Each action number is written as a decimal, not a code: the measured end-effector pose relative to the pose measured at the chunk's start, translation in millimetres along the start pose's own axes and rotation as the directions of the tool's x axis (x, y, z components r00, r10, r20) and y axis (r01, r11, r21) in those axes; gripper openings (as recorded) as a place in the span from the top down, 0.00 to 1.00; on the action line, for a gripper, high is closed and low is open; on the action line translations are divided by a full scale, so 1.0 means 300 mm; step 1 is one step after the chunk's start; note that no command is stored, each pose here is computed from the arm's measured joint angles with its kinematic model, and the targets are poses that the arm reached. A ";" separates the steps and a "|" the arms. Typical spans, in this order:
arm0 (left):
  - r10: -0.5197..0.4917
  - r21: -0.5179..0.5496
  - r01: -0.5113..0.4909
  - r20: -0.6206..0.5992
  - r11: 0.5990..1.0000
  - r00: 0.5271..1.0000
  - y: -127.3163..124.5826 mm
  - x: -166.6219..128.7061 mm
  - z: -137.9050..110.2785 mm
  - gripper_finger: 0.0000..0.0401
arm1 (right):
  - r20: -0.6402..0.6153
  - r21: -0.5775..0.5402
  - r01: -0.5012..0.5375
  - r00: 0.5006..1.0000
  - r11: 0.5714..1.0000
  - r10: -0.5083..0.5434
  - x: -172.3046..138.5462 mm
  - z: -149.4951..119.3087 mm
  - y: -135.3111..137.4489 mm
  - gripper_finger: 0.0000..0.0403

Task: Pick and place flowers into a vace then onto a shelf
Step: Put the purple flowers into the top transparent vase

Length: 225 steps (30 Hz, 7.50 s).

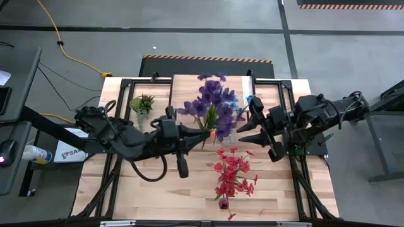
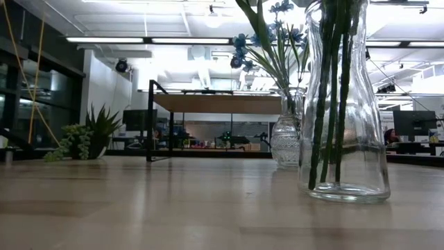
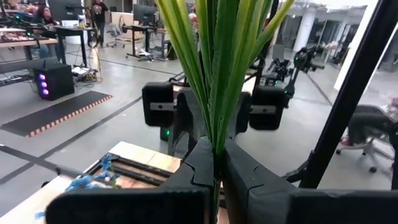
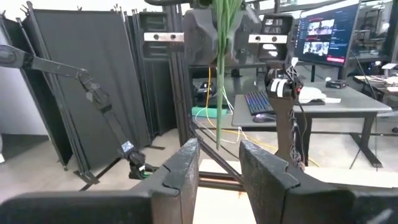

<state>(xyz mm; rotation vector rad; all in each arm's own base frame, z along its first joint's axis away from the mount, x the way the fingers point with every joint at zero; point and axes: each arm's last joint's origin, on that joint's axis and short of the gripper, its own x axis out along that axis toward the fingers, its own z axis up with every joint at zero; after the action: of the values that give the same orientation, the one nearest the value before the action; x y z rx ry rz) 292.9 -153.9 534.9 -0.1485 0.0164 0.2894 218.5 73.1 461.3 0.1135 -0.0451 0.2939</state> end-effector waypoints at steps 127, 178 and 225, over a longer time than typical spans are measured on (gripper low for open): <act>-0.124 -0.015 0.123 -0.081 0.992 0.989 0.088 0.279 -0.082 0.60 | -0.094 0.019 0.125 0.988 0.992 -0.122 0.017 -0.036 -0.070 0.98; -0.021 -0.015 0.017 -0.428 1.000 0.903 0.182 0.161 -0.133 0.44 | -0.282 0.021 0.274 0.924 0.961 -0.257 -0.197 -0.048 -0.072 0.98; 0.524 0.130 -0.666 -0.733 0.735 0.434 0.335 -0.102 -0.630 0.46 | -0.143 -0.063 0.544 0.825 0.837 -0.547 -0.232 -0.324 -0.166 0.98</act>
<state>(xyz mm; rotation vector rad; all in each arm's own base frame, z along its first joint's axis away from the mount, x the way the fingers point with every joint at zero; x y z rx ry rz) 235.8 -95.3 334.7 -0.4444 0.8947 0.9565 169.1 17.4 355.5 0.0788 0.1406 -0.2771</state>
